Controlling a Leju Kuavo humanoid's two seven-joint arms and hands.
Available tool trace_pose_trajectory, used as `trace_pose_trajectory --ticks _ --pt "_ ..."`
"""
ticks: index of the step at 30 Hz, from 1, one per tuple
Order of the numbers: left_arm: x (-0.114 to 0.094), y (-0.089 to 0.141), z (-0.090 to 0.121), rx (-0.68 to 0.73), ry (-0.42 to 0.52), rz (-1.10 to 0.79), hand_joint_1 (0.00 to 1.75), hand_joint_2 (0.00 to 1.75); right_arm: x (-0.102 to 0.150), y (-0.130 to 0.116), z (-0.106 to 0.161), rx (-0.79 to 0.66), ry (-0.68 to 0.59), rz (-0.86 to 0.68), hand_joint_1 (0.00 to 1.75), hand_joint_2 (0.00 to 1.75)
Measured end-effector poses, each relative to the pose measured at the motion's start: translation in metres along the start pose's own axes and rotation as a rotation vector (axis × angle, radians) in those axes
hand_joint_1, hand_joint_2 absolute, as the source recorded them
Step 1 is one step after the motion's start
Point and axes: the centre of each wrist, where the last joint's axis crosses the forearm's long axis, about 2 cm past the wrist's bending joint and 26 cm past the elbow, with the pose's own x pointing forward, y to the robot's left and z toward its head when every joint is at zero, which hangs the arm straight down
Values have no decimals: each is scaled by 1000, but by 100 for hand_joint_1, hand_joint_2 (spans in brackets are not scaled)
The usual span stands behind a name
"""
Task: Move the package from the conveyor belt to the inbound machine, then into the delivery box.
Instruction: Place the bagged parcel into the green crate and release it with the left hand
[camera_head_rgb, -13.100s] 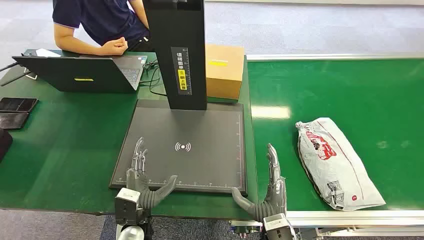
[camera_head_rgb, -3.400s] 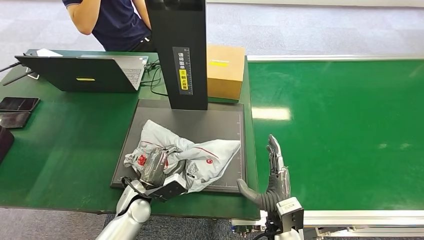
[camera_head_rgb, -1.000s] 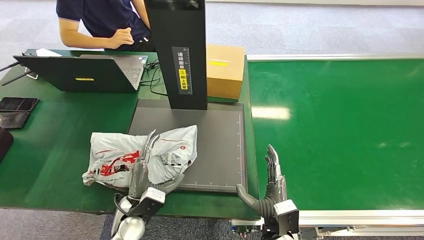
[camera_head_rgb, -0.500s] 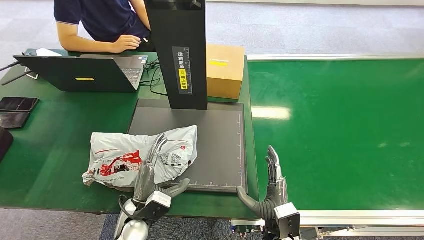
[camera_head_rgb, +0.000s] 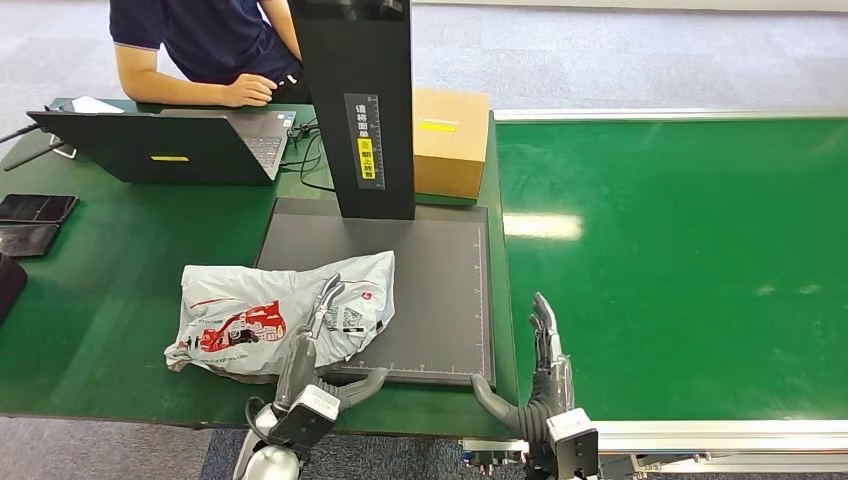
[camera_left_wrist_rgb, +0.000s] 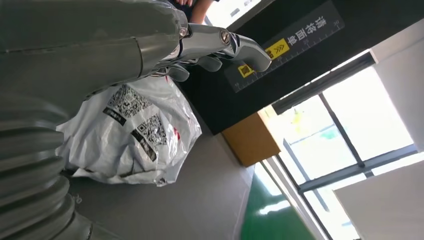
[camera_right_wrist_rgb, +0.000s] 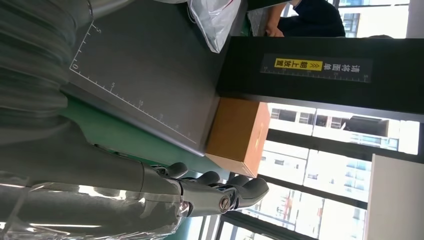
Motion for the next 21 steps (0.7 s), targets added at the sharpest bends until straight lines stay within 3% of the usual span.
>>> trace_pose_trajectory --ticks 21 --pt "-4 -18 11 -41 68 201 0 175 0 3 16 -17 28 45 0 175"
